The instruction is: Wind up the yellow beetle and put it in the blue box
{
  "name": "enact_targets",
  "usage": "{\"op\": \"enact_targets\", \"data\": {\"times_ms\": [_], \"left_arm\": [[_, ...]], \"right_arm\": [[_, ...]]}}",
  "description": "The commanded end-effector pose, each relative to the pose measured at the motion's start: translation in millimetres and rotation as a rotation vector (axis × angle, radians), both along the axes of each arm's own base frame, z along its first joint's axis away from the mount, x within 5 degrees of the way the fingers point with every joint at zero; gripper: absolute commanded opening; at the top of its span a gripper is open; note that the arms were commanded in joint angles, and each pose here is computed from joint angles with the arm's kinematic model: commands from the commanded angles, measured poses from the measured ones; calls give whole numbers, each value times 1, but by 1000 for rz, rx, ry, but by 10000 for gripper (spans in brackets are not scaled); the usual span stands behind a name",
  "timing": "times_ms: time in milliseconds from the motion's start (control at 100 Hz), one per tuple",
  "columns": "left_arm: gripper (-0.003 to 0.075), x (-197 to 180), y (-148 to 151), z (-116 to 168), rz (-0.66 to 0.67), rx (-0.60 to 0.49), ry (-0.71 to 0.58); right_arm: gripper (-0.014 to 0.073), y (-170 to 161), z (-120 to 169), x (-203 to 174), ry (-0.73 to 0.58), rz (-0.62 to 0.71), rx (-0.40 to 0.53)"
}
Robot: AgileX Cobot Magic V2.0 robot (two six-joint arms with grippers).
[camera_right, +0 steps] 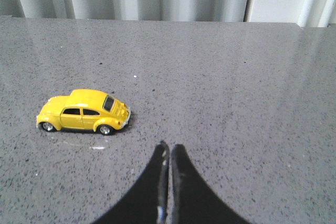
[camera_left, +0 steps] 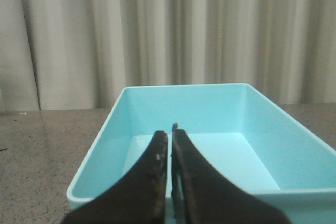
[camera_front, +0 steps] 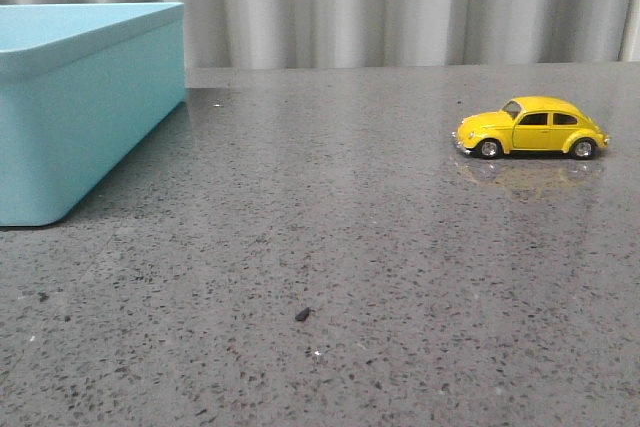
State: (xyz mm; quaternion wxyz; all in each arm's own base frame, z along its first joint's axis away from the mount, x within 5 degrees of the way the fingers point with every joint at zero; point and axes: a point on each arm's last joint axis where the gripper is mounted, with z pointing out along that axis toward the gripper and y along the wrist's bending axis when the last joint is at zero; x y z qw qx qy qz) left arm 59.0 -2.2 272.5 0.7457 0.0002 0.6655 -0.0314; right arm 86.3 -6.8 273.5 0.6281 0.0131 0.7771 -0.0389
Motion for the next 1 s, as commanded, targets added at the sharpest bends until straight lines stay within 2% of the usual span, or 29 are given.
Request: {"op": "enact_targets", "data": {"times_ms": [0,80,220,360,540,750,990], "left_arm": [[-21,0,-1,22,-8,-9,-99],[-21,-1,-1,24,-9,-9,-110],[-21,-1,-1,24,-10,-9,-113],[-21,-1,-1,24,-10,-9,-113],[-21,-1,-1,24,-10,-9,-113],[-21,-1,-1,24,-10,-9,-113],[-21,-1,-1,24,-10,-9,-113]], "right_arm": [[-50,-1,21,9,-96,-2,-6],[-50,0,33,14,-72,8,-4],[-50,3,63,32,47,51,6],[-50,11,90,60,114,121,6],[-50,30,112,103,275,221,-1],[-50,54,128,153,436,303,-7],[-50,68,122,202,607,312,23]]}}
